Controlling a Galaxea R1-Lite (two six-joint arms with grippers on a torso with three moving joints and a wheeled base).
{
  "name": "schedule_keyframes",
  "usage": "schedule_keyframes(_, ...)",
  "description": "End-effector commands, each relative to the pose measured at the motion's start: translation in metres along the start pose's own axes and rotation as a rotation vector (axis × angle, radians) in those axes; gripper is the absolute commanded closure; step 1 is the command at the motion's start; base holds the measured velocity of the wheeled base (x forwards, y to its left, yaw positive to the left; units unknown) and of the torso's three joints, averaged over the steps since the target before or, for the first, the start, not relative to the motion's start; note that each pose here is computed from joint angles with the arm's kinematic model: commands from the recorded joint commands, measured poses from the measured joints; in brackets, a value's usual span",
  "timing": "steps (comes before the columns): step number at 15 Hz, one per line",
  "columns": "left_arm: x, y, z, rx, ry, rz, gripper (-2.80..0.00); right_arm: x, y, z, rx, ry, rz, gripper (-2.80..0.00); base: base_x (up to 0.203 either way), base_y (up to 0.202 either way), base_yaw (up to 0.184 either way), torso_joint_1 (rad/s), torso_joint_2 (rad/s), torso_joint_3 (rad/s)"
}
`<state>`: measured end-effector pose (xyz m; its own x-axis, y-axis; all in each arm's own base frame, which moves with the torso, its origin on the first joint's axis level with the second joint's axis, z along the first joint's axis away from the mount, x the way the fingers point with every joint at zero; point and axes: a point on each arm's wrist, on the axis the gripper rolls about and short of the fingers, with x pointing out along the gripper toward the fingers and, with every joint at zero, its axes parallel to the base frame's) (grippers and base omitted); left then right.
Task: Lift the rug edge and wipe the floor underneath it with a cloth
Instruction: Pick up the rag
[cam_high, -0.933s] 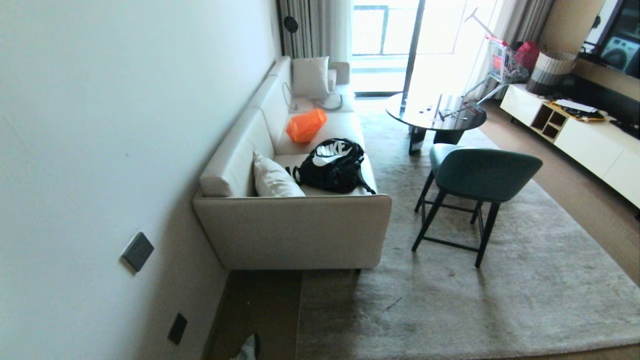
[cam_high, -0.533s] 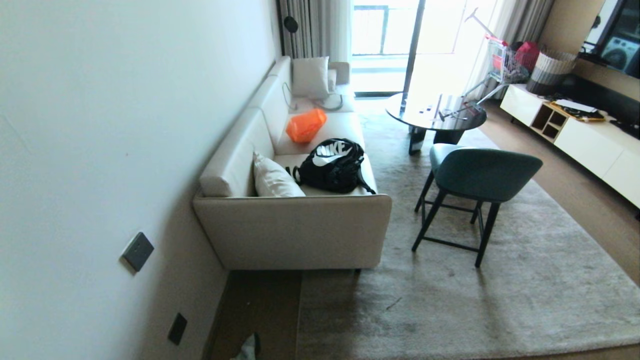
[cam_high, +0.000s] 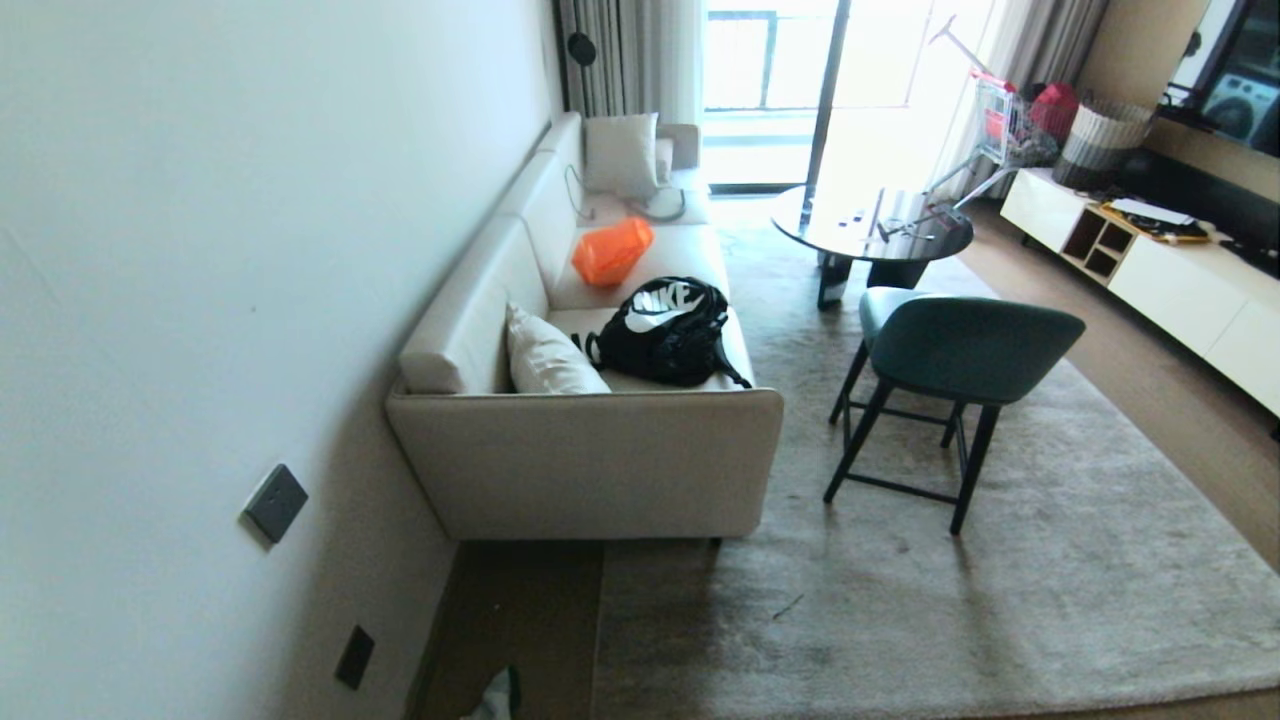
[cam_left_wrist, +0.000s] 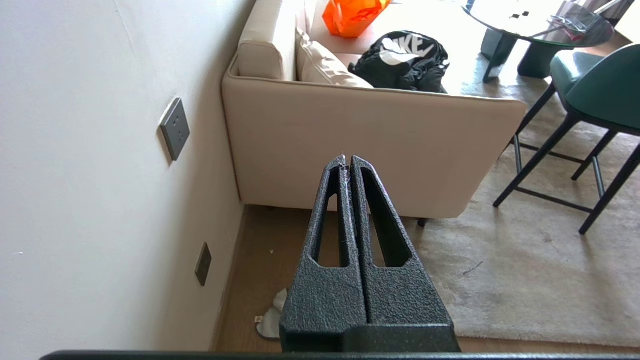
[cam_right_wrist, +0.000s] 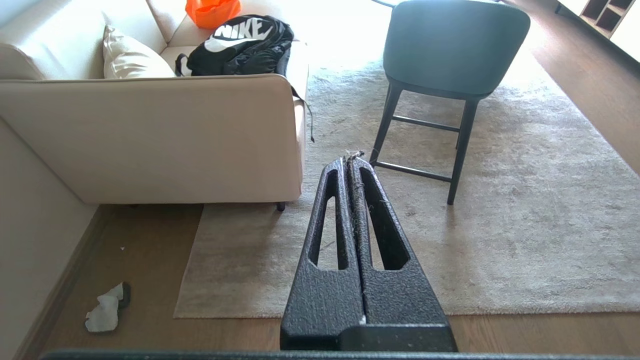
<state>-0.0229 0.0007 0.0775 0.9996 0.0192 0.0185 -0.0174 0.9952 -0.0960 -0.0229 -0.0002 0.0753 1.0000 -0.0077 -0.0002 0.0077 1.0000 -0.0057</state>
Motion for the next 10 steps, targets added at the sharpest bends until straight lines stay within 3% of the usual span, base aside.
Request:
schedule_keyframes(1,0.0,0.0,0.0002,-0.001,-0.001,0.001,0.0,0.0001,0.0,0.0001,0.0,0.001,0.0,0.0,0.0,0.0,0.0,0.0,0.0,0.0)
schedule_keyframes(10,-0.0001,0.0,0.0003,-0.001,-0.001,0.001,0.0,0.0001,0.0,0.0002,0.001,0.0,0.0,0.0,0.0,0.0,0.0,0.0,0.0,0.0)
